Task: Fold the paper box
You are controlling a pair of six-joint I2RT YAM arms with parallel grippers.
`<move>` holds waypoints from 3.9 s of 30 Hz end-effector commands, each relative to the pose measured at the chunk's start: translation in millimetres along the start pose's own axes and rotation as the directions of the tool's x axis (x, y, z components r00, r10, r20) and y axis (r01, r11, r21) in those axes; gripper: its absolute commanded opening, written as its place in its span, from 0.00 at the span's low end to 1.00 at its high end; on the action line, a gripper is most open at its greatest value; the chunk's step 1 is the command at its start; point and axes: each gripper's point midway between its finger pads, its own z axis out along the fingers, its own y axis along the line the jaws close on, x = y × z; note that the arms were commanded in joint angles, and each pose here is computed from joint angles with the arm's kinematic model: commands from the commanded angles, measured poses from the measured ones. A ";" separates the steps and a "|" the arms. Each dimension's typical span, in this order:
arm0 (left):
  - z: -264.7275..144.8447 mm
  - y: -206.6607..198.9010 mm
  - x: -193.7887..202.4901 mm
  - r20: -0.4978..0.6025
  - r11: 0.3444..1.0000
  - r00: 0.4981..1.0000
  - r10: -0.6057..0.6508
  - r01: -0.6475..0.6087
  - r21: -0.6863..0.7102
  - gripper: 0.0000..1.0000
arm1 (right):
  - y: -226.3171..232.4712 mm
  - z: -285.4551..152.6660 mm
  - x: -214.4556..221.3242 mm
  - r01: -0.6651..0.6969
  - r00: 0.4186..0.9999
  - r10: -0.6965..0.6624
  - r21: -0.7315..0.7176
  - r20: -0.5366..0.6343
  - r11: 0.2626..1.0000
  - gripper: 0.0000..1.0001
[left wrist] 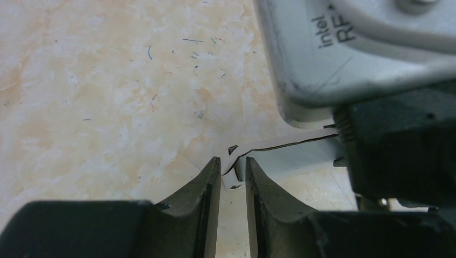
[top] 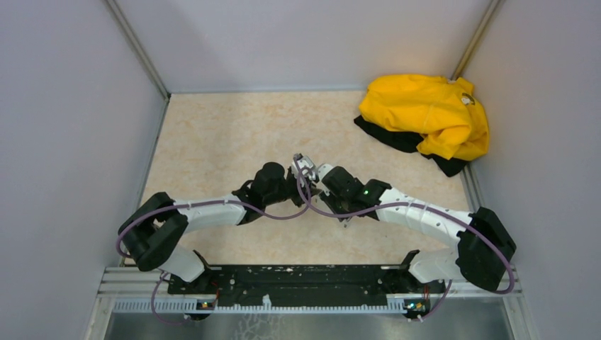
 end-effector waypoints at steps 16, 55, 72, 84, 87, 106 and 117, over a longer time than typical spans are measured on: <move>-1.9 -45.3 60.4 -0.154 0.969 0.980 0.125 -0.087 0.230 0.21 | 38.9 1.9 -25.7 0.143 0.984 -0.124 -0.156 0.126 0.977 0.15; 12.6 -32.4 60.5 -0.277 0.987 0.957 0.080 -0.037 0.157 0.16 | 41.1 5.9 -26.9 0.127 0.986 -0.108 -0.157 0.123 0.979 0.15; 16.5 -33.7 63.2 -0.195 0.974 0.969 0.152 -0.114 0.195 0.27 | 41.0 5.9 -28.6 0.132 0.986 -0.114 -0.155 0.121 0.979 0.16; 22.2 -38.3 74.1 -0.200 0.964 0.966 0.166 -0.117 0.239 0.27 | 40.8 6.1 -28.9 0.137 0.986 -0.118 -0.156 0.121 0.978 0.16; 23.1 -40.1 77.1 -0.204 0.961 0.965 0.166 -0.113 0.251 0.26 | 40.7 6.6 -28.2 0.138 0.985 -0.121 -0.154 0.119 0.978 0.16; 28.2 -42.8 94.2 -0.264 0.961 0.955 0.138 -0.065 0.268 0.07 | 42.7 7.3 -30.4 0.126 0.986 -0.105 -0.167 0.128 0.978 0.16; 27.8 -40.4 89.1 -0.299 0.966 0.946 0.129 -0.053 0.252 0.05 | 44.4 6.9 -31.9 0.121 0.986 -0.098 -0.177 0.134 0.977 0.16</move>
